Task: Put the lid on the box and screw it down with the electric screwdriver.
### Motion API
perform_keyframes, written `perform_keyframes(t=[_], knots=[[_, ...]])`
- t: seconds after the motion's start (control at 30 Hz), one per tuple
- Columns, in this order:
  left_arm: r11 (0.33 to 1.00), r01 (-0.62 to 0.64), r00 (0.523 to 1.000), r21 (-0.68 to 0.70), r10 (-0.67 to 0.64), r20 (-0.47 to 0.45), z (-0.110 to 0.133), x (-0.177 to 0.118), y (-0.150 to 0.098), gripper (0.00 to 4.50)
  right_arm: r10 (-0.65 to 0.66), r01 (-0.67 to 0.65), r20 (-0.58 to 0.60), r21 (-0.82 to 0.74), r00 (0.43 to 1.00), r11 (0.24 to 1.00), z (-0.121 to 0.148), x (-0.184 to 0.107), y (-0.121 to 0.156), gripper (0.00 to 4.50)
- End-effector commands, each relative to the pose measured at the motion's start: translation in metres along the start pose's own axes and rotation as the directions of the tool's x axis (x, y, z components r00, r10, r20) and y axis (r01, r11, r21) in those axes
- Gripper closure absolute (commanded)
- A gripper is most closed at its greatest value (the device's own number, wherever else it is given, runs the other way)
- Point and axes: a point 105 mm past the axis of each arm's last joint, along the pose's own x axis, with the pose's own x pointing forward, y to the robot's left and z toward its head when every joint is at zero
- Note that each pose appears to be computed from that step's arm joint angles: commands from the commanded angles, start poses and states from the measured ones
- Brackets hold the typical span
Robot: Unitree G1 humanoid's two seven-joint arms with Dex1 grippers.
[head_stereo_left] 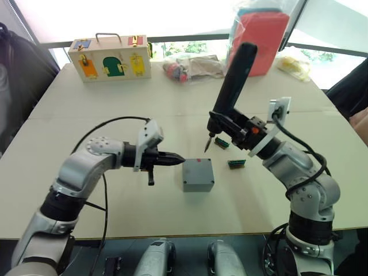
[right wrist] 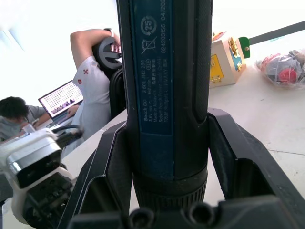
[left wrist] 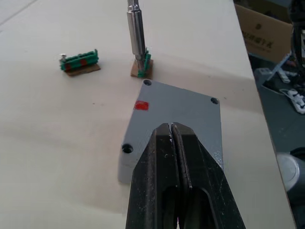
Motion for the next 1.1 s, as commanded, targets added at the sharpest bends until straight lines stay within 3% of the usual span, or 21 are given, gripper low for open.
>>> perform_keyframes(t=[0.03, 0.33, 0.7, 0.9, 1.1], knots=[[0.997, 0.029, 1.000, 0.068, -0.028, -0.011, 0.005, 0.007, -0.002, 4.50, 0.028, -0.022, 0.064, -0.094, 0.998, 0.995, 0.017, -0.002, 0.010, 2.65], [0.995, 0.039, 0.997, 0.088, -0.033, -0.068, -0.013, 0.018, 0.002, 4.50, -0.022, 0.025, 0.023, -0.139, 1.000, 0.990, 0.002, -0.011, 0.003, 2.65], [0.995, 0.051, 0.997, 0.090, -0.045, -0.070, -0.019, 0.024, 0.003, 4.50, -0.077, 0.076, 0.000, -0.167, 0.997, 0.983, -0.003, -0.017, -0.008, 2.65], [0.994, 0.062, 0.995, 0.091, -0.055, -0.082, -0.023, 0.027, 0.001, 4.50, -0.068, 0.044, -0.122, -0.193, 0.990, 0.980, -0.041, -0.021, -0.003, 2.65], [0.993, 0.066, 0.990, 0.097, -0.053, -0.128, -0.035, 0.028, -0.001, 4.50, -0.123, 0.100, -0.174, -0.136, 0.977, 0.986, -0.069, -0.029, -0.005, 2.65]])
